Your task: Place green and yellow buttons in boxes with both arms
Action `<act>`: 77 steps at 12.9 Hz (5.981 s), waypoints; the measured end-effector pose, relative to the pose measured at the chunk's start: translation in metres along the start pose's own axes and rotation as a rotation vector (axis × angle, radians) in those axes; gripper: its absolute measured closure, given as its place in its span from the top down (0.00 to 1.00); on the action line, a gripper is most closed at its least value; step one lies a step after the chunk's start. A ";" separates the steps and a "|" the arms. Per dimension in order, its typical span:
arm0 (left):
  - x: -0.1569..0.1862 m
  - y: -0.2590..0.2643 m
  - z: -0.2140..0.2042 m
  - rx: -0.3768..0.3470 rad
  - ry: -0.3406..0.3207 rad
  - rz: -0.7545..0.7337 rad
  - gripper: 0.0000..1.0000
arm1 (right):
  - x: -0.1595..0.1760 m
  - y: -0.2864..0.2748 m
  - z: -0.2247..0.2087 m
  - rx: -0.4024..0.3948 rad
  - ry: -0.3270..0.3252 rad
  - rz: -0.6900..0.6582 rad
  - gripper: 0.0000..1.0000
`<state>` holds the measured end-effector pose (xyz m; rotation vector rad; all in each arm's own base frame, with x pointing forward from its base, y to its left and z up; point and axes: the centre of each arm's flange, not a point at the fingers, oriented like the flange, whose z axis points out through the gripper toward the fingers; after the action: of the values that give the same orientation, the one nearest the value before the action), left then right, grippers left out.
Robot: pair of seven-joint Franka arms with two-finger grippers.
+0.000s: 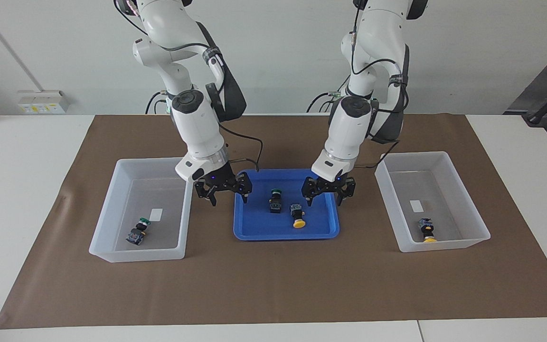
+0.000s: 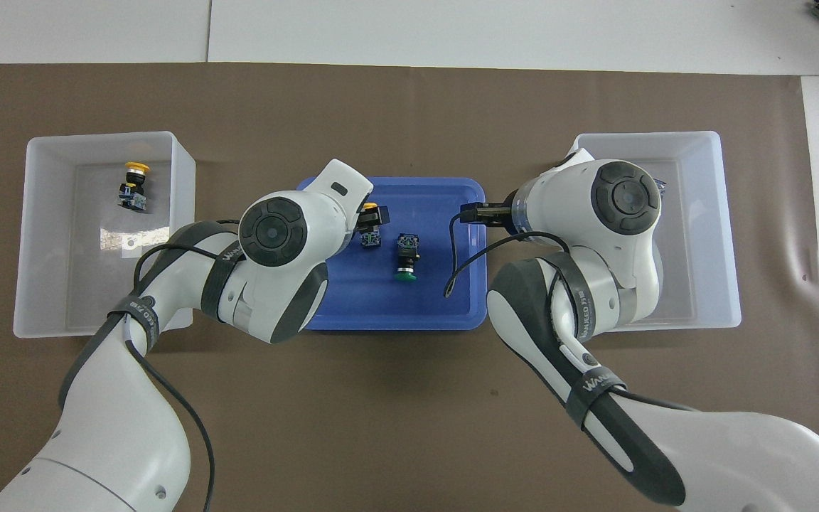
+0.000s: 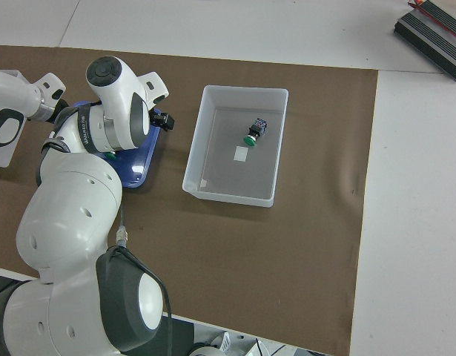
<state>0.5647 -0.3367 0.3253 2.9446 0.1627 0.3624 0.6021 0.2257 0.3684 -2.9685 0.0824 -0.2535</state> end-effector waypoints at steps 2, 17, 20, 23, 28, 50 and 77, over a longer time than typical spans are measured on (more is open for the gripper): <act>-0.005 0.005 0.006 -0.002 -0.002 -0.018 0.93 | 0.000 -0.001 0.000 0.007 -0.001 0.005 1.00; 0.032 -0.057 -0.069 0.069 -0.037 -0.038 0.43 | -0.021 -0.060 0.025 0.078 0.082 -0.015 1.00; 0.061 -0.121 -0.126 0.102 -0.054 -0.013 0.43 | -0.046 -0.094 0.072 0.085 0.081 -0.040 1.00; 0.088 -0.193 -0.140 0.128 -0.049 -0.031 0.43 | -0.054 -0.104 0.085 0.084 0.069 -0.052 1.00; 0.117 -0.299 -0.154 0.155 -0.004 0.031 0.43 | -0.072 -0.123 0.090 0.073 0.025 -0.074 0.79; 0.131 -0.379 -0.041 0.182 0.089 0.122 0.59 | -0.016 0.209 -0.045 -0.212 -0.113 0.153 0.41; 0.100 -0.246 -0.326 0.146 -0.178 0.231 1.00 | 0.007 0.189 -0.302 -0.204 -0.114 0.073 1.00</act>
<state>0.5587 -0.0324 0.6152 3.1275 -0.1834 0.1205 0.5492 -0.0082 0.6319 -3.1663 0.2138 -0.0691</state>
